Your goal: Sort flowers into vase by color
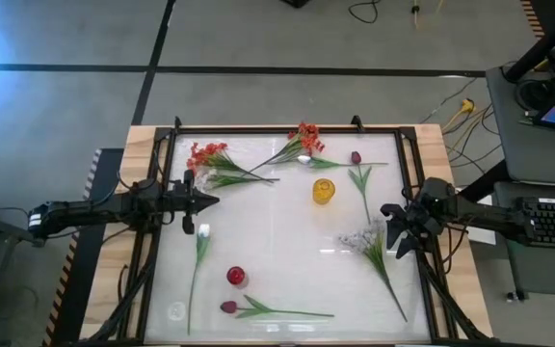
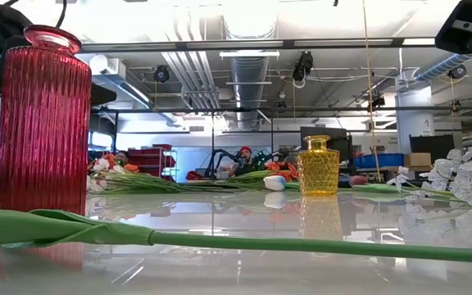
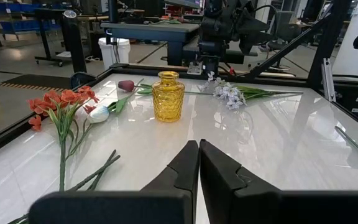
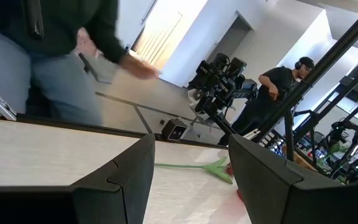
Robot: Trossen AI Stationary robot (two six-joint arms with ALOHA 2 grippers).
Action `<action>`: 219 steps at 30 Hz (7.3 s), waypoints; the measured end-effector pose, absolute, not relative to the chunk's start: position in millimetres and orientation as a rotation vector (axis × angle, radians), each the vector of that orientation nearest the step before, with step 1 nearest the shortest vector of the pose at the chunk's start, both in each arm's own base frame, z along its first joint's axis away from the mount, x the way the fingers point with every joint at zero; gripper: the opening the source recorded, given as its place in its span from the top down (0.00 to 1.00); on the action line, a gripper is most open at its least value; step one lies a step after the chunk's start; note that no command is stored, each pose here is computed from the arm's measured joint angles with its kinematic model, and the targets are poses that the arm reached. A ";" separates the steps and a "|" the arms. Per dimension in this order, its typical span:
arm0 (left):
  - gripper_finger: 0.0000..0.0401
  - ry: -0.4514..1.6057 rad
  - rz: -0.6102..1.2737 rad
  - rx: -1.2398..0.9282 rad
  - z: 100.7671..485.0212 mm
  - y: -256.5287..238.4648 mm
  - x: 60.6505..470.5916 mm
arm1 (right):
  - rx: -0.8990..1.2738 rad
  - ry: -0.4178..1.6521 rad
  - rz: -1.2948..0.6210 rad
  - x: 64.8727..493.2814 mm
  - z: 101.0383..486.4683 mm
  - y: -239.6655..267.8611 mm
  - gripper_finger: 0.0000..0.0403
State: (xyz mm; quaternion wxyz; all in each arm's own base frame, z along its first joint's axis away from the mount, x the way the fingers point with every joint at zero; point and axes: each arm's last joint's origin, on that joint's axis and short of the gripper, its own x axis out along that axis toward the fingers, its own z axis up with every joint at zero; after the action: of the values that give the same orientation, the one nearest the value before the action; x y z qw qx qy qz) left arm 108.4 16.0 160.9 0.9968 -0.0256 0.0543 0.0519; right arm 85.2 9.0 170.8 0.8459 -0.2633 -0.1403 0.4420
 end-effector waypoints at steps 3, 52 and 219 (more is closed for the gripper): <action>1.00 0.109 0.104 -0.051 160.9 16.0 108.4 | -0.555 -0.296 0.933 85.1 170.7 9.1 0.51; 1.00 -0.351 0.205 -0.336 201.3 21.3 111.8 | -2.099 -0.140 -0.013 97.4 176.3 -12.5 0.51; 1.00 -0.397 0.385 -0.305 202.2 27.7 119.7 | 0.619 1.073 -0.703 221.9 299.4 -110.4 0.51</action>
State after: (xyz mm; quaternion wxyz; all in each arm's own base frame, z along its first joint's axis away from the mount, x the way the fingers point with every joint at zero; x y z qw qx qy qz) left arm 119.7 27.7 202.2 0.9506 -0.1500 -0.1951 0.1892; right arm 221.9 -110.4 299.4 0.7568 0.2841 0.4923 -0.3227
